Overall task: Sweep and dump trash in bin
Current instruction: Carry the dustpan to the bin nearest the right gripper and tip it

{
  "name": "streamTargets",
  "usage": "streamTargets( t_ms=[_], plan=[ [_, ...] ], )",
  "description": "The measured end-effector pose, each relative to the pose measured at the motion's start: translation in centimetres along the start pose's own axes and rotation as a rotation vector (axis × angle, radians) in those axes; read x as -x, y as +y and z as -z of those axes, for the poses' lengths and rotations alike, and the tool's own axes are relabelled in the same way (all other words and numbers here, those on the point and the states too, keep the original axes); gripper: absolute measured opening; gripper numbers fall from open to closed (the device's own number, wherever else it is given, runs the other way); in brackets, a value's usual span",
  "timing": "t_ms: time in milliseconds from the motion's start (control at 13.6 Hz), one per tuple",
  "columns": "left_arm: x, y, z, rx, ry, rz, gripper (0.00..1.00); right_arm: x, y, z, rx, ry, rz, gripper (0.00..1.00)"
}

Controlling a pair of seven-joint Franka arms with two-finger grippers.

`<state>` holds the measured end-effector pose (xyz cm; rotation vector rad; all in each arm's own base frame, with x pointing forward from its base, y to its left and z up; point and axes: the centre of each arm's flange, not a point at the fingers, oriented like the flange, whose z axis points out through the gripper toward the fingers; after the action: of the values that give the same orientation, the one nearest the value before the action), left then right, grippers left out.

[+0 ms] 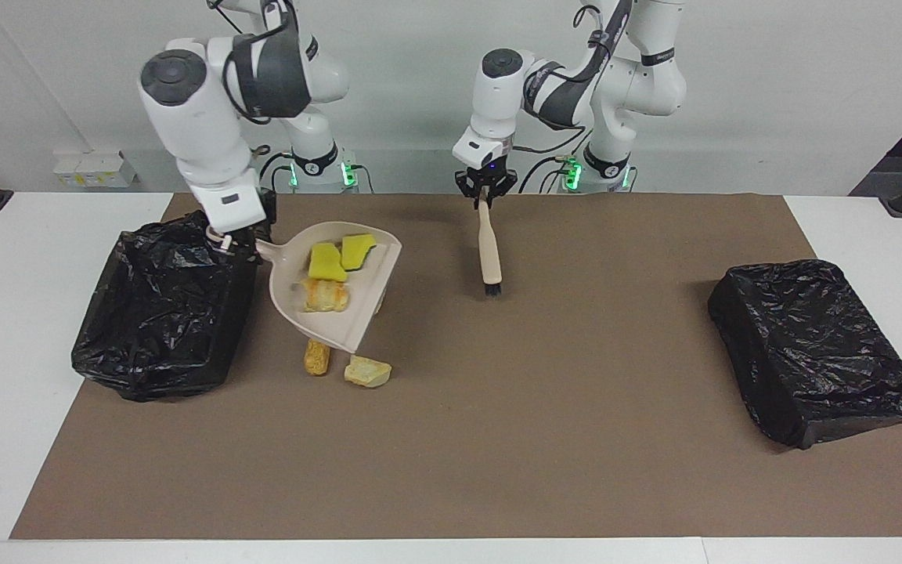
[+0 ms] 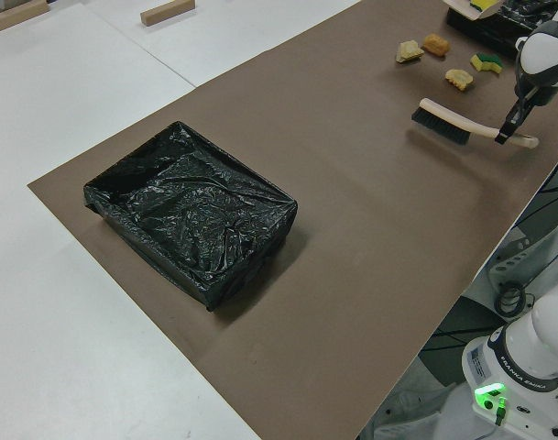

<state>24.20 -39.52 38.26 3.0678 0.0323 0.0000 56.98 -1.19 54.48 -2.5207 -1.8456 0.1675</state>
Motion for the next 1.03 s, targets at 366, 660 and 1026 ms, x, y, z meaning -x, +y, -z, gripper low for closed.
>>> streamTargets(
  t_ms=[366, 660, 1026],
  plan=[
    [3.2, 0.6, -2.4, 0.08, 0.033, 0.06, 0.27, 16.8, 3.8, -0.6, 0.074, -0.224, 0.183, 0.33],
    [4.1, 0.3, -3.8, 0.1, 0.044, 0.054, 0.27, 17.8, 4.7, -1.9, 0.117, -0.522, 0.265, 0.33],
    [2.6, 0.1, -3.3, 0.093, 0.03, 0.094, 0.58, 12.4, 4.0, -4.8, 0.177, -0.722, 0.194, 0.33]
  ],
)
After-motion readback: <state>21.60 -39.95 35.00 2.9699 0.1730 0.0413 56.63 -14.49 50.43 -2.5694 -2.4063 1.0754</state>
